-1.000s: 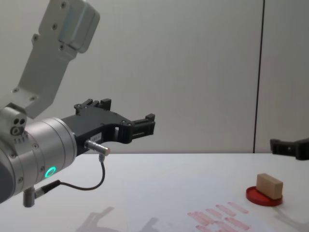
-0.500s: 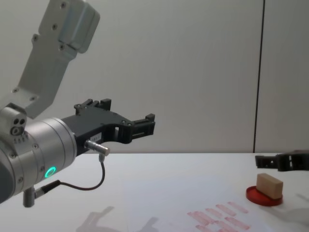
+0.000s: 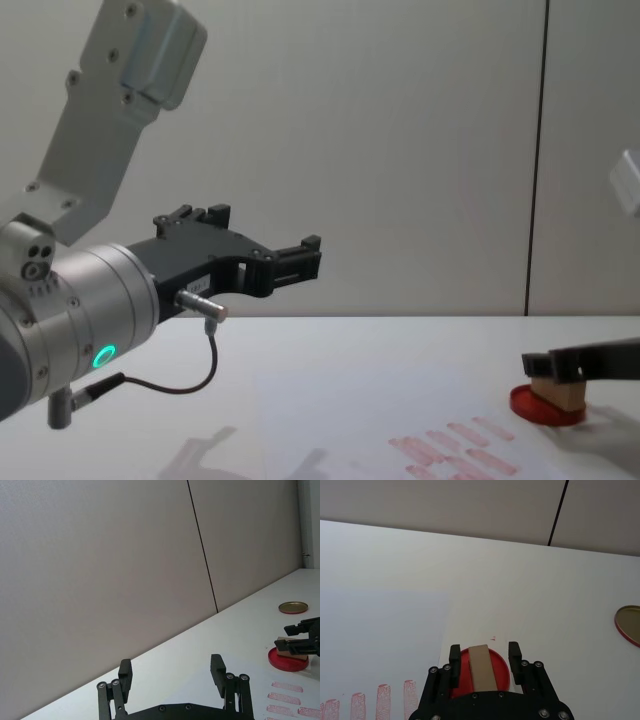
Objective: Use the one hand to pick up the stamp and affix it onto the A4 paper.
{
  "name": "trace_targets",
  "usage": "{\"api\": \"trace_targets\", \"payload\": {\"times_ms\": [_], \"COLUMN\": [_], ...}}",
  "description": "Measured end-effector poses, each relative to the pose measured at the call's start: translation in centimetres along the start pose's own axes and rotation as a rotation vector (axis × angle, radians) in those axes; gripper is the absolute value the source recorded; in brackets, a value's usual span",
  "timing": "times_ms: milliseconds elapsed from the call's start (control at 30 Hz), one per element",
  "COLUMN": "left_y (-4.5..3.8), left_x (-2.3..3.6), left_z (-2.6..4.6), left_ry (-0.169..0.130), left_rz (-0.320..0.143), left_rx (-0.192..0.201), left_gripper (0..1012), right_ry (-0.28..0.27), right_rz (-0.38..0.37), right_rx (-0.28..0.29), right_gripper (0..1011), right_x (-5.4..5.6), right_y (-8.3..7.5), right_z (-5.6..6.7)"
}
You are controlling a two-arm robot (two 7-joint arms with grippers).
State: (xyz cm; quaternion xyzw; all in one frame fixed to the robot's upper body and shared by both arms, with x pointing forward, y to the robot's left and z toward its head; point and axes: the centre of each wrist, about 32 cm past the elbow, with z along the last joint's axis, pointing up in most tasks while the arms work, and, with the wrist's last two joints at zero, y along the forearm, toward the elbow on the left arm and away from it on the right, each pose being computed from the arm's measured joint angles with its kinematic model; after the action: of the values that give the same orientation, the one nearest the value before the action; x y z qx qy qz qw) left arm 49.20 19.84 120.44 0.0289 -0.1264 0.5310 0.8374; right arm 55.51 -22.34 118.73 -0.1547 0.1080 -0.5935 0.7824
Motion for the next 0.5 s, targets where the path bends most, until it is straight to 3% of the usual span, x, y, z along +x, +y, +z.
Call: {"api": "trace_targets", "payload": {"times_ms": [400, 500], "left_y": [0.00, 0.00], "left_x": [0.00, 0.00], "left_z": [0.00, 0.00], "left_ry": [0.000, 0.000], "left_rz": [0.000, 0.000], "left_rx": [0.000, 0.000], "left_gripper": [993, 993], "right_ry": [-0.009, -0.016], "right_rz": [0.011, 0.008], "right_rx": [-0.027, -0.031], "right_gripper": [229, 217], "right_x": [-0.03, -0.02], "right_y": [0.63, 0.70], "right_z": [-0.29, -0.36]}}
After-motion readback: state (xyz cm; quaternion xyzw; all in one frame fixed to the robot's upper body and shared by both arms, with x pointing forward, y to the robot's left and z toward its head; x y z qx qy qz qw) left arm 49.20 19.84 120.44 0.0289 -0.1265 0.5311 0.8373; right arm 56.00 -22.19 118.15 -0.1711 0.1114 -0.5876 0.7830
